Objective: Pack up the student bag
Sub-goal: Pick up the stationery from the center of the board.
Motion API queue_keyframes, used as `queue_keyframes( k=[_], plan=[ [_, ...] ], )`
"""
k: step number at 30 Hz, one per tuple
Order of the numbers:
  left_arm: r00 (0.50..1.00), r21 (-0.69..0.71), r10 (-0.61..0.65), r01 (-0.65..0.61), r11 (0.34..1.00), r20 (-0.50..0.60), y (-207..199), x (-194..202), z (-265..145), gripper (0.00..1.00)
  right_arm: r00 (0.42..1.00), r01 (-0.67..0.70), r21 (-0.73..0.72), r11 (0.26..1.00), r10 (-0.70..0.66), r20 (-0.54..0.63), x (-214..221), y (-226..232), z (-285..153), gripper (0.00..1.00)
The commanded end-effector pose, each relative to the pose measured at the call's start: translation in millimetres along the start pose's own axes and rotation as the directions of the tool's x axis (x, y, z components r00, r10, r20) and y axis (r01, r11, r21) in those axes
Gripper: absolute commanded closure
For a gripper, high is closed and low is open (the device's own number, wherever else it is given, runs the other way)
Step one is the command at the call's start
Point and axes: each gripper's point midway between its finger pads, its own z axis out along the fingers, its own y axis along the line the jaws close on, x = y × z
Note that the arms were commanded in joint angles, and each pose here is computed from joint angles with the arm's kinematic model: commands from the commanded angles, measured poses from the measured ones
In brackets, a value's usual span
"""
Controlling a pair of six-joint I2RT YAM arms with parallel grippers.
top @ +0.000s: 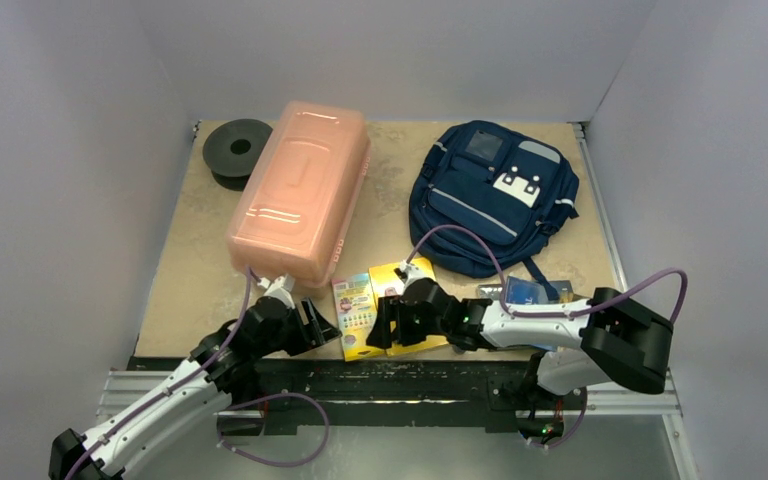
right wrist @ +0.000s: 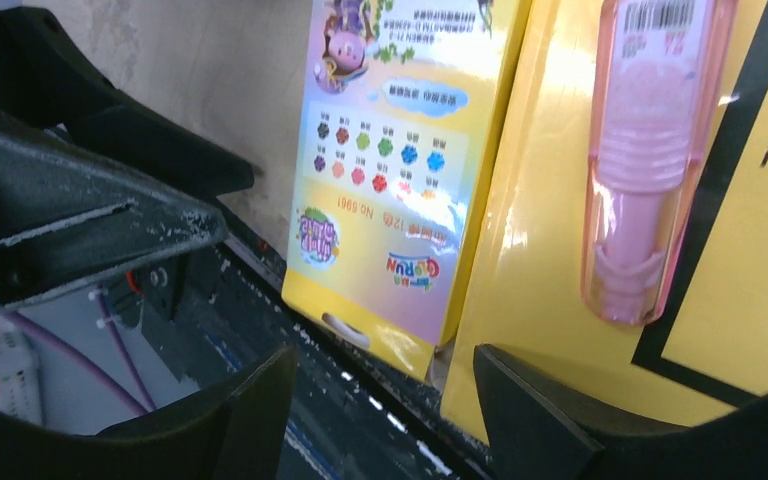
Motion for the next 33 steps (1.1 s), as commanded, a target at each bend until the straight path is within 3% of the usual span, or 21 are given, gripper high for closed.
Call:
queue_keyframes(
  k=[1,7,17,22,27,33],
  plan=[
    [1.0,0.049,-0.016,0.016,0.999,0.004,-10,-1,1,0.37,0.992,-0.083,-0.046,0.995,0.078,-0.098,26,2,-8,0.32],
    [1.0,0.076,-0.022,0.022,0.997,0.006,-17,-2,-4,0.37,0.978,-0.18,-0.058,0.982,0.172,-0.117,30,6,-2,0.38],
    [1.0,0.088,-0.005,0.008,0.996,-0.025,-19,3,-4,0.37,0.97,-0.225,-0.029,0.974,0.221,-0.102,27,4,9,0.44],
    [0.994,0.043,-0.016,0.02,0.999,-0.108,-6,21,-5,0.38,0.979,-0.193,-0.017,0.981,0.191,-0.077,19,6,6,0.45],
    [0.966,0.044,-0.078,0.091,0.995,-0.247,-15,42,-16,0.47,0.985,-0.161,-0.023,0.987,0.159,-0.071,13,12,12,0.54],
    [0.948,0.073,-0.132,0.159,0.985,-0.289,-25,47,-21,0.48,0.988,-0.143,-0.017,0.99,0.142,-0.063,10,11,17,0.55]
  ],
)
